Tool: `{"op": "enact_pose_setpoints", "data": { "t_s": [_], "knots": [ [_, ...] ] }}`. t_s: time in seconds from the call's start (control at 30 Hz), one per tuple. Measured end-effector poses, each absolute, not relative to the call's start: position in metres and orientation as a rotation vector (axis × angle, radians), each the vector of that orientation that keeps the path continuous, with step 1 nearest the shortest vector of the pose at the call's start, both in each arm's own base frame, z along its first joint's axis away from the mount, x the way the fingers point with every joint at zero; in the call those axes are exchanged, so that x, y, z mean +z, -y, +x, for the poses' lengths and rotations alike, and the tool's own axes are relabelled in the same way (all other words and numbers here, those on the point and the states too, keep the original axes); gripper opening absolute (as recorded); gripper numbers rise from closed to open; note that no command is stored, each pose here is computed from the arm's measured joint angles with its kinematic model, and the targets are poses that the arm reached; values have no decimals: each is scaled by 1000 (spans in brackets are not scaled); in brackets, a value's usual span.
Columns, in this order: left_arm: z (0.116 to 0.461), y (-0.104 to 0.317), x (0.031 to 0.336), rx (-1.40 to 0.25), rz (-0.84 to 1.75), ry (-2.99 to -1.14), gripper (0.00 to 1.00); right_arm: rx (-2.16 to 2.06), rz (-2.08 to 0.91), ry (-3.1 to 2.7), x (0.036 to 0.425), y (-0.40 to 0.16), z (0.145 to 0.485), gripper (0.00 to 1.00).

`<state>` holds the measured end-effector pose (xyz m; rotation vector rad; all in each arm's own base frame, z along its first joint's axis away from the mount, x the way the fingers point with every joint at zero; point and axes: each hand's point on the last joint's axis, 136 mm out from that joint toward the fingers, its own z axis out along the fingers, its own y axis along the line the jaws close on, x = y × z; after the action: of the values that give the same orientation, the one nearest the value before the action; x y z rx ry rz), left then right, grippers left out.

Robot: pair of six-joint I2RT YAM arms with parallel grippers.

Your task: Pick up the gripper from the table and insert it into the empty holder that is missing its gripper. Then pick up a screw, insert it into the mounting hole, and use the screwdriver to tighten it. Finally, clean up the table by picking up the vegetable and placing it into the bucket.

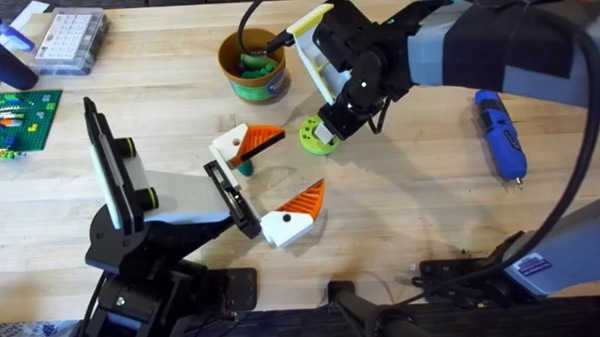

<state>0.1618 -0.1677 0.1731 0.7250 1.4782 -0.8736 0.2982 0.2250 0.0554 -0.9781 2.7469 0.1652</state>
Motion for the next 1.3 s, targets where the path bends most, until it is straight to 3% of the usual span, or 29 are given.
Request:
{"op": "enact_pose_setpoints", "data": {
  "t_s": [0.47,0.83,1.0,1.3],
  "knots": [
    [162,168,167,-884,719,-1509,995,126,-987,-2859,63,-203,276,260],
    [162,168,167,-884,719,-1509,995,217,-894,-2618,165,-194,267,260],
    [162,168,167,-884,719,-1510,995,249,-836,-2563,192,-186,256,260],
    [162,168,167,-884,719,-1510,995,282,-717,-2607,148,-187,253,260]
  ]
}}
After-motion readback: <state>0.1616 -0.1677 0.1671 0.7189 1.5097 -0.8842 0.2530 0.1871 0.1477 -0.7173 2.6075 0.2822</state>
